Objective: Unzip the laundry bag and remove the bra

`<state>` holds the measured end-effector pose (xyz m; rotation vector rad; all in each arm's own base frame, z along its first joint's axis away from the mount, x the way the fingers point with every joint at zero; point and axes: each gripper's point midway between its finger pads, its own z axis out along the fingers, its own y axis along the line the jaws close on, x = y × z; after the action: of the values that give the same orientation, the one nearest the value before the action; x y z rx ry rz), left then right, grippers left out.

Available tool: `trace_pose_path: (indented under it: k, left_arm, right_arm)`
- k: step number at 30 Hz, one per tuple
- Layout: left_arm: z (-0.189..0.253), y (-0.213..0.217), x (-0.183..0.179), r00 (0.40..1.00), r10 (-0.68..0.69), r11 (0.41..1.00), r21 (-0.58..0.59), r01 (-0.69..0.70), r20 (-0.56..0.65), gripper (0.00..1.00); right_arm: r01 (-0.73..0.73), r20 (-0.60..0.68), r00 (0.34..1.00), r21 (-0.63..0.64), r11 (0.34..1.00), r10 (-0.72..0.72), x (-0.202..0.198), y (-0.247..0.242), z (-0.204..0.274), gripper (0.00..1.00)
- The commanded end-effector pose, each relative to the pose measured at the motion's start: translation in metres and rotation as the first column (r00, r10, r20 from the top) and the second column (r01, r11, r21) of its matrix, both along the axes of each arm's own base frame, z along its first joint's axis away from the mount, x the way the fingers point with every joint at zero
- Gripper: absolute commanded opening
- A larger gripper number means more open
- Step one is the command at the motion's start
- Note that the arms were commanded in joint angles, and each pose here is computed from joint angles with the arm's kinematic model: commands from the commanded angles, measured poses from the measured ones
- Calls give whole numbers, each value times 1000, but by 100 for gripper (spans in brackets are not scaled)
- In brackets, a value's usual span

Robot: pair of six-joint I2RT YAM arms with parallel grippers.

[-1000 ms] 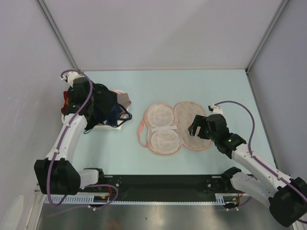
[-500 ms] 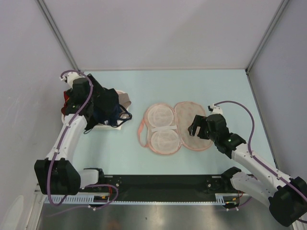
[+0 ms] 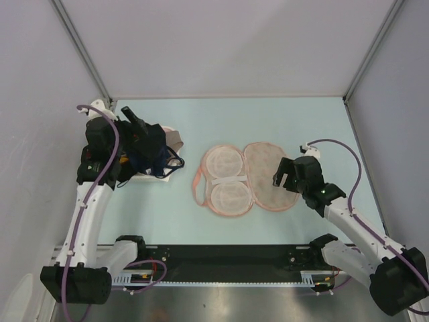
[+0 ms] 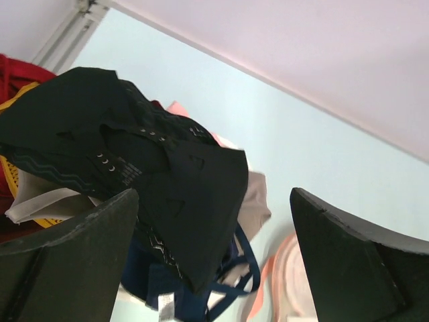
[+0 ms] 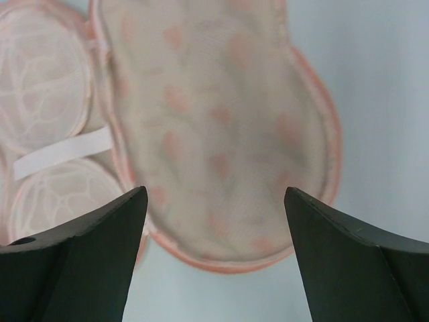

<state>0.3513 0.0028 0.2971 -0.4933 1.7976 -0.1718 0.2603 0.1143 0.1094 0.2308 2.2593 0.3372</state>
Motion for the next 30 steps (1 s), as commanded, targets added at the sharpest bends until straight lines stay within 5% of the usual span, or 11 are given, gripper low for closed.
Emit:
trace_pose_path:
  k: [1,9,14,30]
  left_arm:
    - [9,-30,-20,970,-237,967,84,241,-61,100]
    - [-23,-42,-40,945,-316,944,69,322,-87,100]
    - [-35,-35,-41,953,-286,951,95,295,-96,100]
    - [-51,-37,-42,944,-298,945,94,313,-143,100]
  right_arm:
    - [156,3,988,-74,985,-156,15,-46,9,90]
    - [294,-153,944,-5,956,-292,16,-88,-33,82]
    - [306,-205,933,14,952,-297,18,-91,-52,66]
    - [292,-290,916,11,956,-276,19,-86,-76,53]
